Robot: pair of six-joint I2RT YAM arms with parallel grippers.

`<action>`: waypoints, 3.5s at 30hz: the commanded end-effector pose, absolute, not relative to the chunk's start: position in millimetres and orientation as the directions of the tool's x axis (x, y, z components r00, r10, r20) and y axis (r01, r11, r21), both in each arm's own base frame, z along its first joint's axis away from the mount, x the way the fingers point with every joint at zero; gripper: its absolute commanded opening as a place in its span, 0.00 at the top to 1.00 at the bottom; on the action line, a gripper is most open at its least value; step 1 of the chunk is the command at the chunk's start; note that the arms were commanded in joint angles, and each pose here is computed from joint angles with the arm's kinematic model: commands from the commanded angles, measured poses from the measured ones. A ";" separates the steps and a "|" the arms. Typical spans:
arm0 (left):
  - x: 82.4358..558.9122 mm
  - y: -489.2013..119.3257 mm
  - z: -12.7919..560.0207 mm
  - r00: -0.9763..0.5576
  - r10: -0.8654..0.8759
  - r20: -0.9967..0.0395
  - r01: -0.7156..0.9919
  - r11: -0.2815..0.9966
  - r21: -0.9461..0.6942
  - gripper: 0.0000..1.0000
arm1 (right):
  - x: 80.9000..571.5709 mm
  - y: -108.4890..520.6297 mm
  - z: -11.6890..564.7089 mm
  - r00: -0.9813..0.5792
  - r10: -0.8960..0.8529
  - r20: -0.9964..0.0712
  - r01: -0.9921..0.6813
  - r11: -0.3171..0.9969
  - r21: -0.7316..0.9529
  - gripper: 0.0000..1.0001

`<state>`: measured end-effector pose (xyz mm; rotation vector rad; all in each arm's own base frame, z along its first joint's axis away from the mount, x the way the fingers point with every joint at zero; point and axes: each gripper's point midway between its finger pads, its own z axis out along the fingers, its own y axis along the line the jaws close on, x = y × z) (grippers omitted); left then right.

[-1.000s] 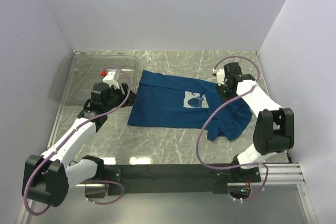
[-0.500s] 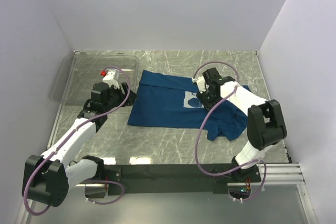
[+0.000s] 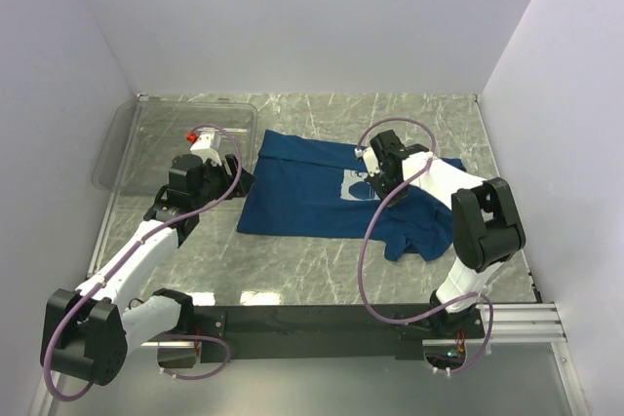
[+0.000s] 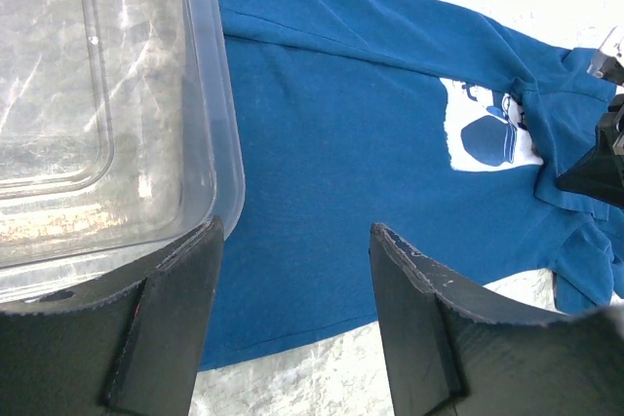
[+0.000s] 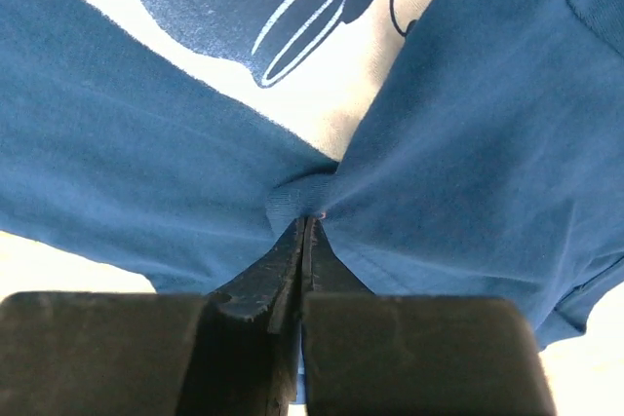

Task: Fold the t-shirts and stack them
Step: Fold the tshirt

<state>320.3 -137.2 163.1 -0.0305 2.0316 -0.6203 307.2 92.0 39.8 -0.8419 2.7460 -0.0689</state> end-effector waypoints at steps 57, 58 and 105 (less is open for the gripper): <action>319.2 -141.6 175.1 -0.491 -0.288 -0.822 0.267 0.849 -0.456 0.33 | 304.5 68.5 99.1 -0.731 -0.507 -0.456 -0.582 0.813 0.028 0.49; 319.0 -141.9 174.3 -0.493 -0.288 -0.821 0.266 0.848 -0.458 0.33 | 298.6 81.1 102.6 -0.700 -0.537 -0.471 -0.624 0.780 0.039 0.50; 362.3 -172.9 168.8 -0.568 -0.276 -0.775 0.304 0.805 -0.510 0.34 | 455.7 -125.8 50.6 -0.811 0.397 -0.429 0.335 0.917 0.216 0.76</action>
